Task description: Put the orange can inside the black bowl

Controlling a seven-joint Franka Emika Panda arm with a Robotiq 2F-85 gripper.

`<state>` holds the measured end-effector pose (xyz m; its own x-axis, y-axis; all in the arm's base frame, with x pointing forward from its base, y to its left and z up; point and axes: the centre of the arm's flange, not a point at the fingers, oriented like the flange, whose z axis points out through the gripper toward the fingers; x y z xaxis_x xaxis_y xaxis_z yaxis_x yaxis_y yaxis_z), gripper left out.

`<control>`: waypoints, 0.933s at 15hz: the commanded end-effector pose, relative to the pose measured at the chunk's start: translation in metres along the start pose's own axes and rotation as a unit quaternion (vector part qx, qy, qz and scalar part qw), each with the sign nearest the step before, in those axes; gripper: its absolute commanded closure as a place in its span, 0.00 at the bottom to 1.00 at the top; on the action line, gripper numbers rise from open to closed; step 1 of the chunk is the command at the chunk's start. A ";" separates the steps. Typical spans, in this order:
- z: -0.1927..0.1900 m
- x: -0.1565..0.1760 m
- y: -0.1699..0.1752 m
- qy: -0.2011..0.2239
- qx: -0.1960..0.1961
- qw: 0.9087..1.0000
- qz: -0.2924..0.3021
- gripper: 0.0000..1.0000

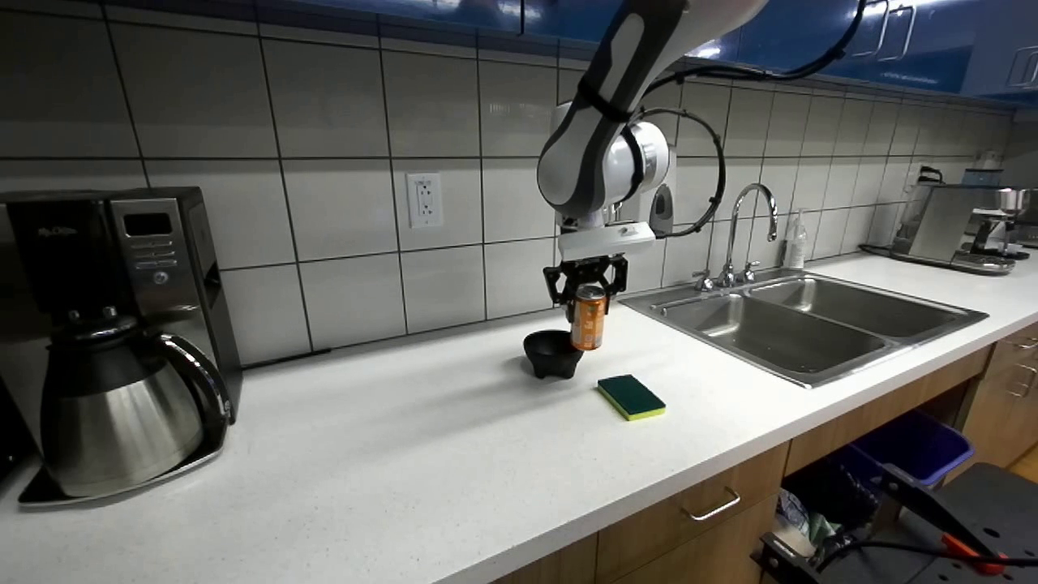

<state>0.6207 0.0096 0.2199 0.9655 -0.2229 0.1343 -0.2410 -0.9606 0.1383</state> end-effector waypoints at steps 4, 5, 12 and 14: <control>0.015 0.042 -0.006 -0.004 0.009 0.999 0.034 0.60; 0.016 0.046 -0.006 -0.001 0.007 0.999 0.036 0.60; 0.027 0.073 -0.018 0.000 0.003 0.999 0.042 0.60; 0.028 0.081 -0.025 0.000 0.002 0.999 0.044 0.60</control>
<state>0.6796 0.0046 0.1964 0.9494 -0.2729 0.1552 -0.2936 -0.9468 0.1316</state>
